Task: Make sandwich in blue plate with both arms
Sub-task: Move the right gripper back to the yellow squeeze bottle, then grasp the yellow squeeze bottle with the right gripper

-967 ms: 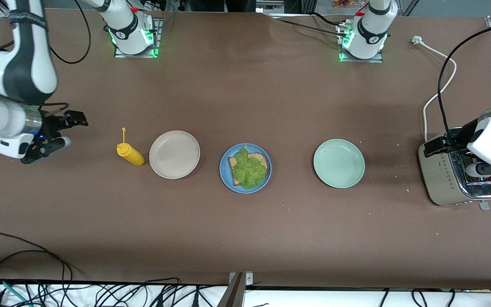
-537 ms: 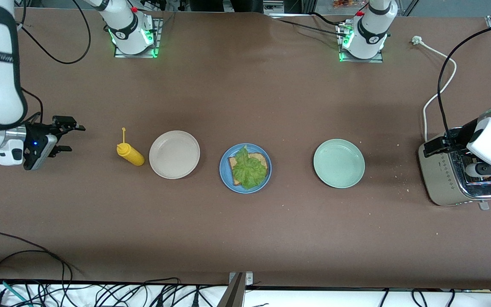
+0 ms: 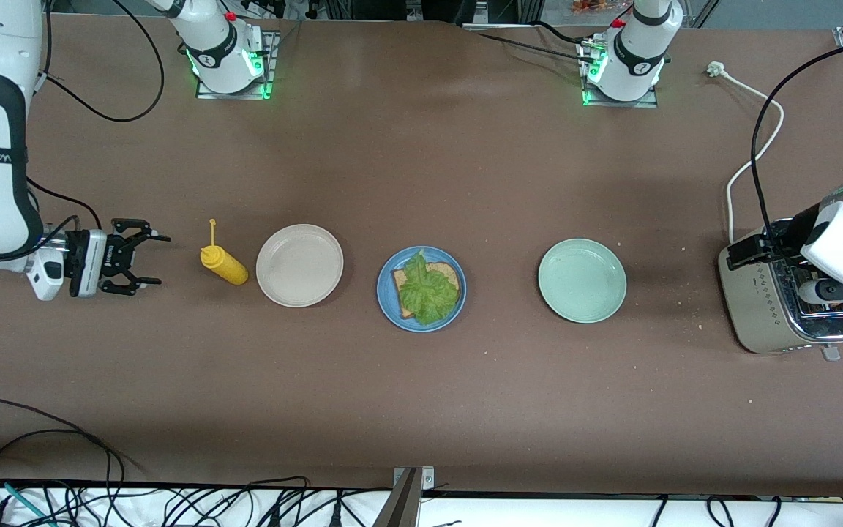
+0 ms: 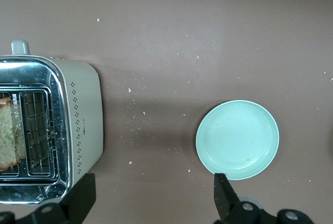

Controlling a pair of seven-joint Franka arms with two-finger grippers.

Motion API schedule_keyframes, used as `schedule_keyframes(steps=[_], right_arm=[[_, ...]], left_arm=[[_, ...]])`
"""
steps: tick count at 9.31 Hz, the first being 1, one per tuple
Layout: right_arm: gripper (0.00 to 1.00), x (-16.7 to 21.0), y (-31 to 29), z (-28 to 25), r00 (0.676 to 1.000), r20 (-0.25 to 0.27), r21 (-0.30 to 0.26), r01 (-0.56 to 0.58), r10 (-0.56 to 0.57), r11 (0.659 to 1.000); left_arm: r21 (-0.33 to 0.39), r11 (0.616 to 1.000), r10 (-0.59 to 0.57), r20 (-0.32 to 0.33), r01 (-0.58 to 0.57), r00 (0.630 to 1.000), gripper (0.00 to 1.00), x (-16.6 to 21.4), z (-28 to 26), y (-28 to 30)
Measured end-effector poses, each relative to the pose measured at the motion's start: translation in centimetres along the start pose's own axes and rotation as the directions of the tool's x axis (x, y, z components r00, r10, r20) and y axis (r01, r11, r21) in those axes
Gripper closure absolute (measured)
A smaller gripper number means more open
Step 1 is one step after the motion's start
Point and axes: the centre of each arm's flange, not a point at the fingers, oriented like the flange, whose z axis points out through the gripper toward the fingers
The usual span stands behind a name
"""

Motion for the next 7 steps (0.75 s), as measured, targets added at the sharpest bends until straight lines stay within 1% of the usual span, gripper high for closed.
schedule_keyframes(steps=[1,2,4,5,7], right_arm=[[0.00,-0.4,0.2,1.5,0.995,-0.064,0.023,0.073,-0.072,0.997],[0.00,-1.0,0.5,2.9,0.983,-0.115,0.033,0.147,-0.142,0.989],[0.00,-1.8,0.9,5.6,0.950,-0.195,0.041,0.255,-0.242,0.966],[0.00,-2.4,0.9,6.9,0.941,-0.225,0.058,0.273,-0.254,0.960],[0.00,-3.2,0.7,9.5,0.906,-0.321,0.098,0.322,-0.276,0.942]], left_arm=[[0.000,1.000,0.000,0.000,0.000,1.000,0.00,0.0,0.0,0.0],[0.000,1.000,0.000,0.000,0.000,1.000,0.00,0.0,0.0,0.0],[0.000,1.000,0.000,0.000,0.000,1.000,0.00,0.0,0.0,0.0],[0.000,1.000,0.000,0.001,0.000,1.000,0.00,0.0,0.1,0.0],[0.000,1.000,0.000,0.003,0.000,1.000,0.00,0.1,0.2,0.0]])
